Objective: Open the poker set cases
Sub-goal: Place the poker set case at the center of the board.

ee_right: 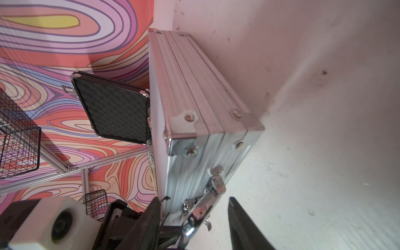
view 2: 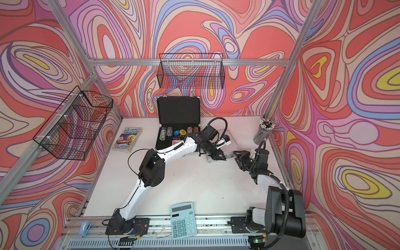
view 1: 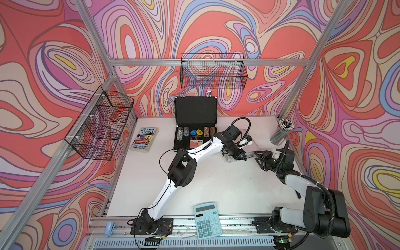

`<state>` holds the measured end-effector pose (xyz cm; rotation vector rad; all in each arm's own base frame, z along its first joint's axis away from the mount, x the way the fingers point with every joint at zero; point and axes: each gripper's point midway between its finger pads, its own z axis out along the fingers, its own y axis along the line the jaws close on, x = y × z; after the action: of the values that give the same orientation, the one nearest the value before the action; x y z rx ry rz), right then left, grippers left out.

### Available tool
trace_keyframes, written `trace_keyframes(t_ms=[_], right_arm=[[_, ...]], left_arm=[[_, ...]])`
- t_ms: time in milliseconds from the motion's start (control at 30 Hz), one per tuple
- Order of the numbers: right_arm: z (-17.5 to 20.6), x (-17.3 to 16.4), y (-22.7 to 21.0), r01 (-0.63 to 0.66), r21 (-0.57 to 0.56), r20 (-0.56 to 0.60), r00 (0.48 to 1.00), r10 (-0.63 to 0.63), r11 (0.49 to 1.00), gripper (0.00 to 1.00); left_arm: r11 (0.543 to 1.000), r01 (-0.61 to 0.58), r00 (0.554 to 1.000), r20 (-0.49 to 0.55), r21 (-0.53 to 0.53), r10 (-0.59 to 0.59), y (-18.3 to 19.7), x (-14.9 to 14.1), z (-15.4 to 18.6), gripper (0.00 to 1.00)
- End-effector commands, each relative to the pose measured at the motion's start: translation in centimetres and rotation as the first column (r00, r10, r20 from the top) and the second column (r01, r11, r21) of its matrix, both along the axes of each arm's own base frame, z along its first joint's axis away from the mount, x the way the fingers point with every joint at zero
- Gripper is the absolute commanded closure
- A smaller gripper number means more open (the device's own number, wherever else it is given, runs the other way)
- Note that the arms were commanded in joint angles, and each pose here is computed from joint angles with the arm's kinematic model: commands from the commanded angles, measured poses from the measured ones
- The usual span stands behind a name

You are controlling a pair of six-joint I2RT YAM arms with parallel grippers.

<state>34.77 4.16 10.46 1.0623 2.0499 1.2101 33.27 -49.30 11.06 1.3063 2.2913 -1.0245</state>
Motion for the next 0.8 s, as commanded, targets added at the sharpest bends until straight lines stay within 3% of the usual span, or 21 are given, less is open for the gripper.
trace_keyframes(t_ms=[0,300,600,667,767], right_arm=[[0.4,0.8,0.8,-0.014,0.015,0.007,1.000,0.014,1.000,0.53],[-1.2,1.1,2.0,-0.019,0.016,-0.016,1.000,0.019,1.000,0.64],[-1.2,1.5,1.6,0.002,0.007,-0.012,1.000,-0.002,1.000,0.86],[-1.2,1.4,1.5,0.008,0.005,-0.013,1.000,-0.008,1.000,0.91],[-1.3,1.3,1.5,0.013,0.002,-0.015,1.000,-0.013,1.000,0.96]], left_arm=[[0.996,-0.085,0.996,0.020,0.009,0.085,1.0,1.7,1.7,1.00],[0.997,-0.081,0.996,0.028,0.005,0.080,1.1,1.6,2.2,1.00],[0.997,-0.077,0.996,0.035,0.002,0.077,1.2,1.5,2.7,1.00],[0.997,-0.079,0.996,0.037,0.000,0.079,1.2,1.5,2.9,0.91],[0.995,-0.098,0.993,0.060,-0.008,0.099,1.6,1.6,3.9,0.64]])
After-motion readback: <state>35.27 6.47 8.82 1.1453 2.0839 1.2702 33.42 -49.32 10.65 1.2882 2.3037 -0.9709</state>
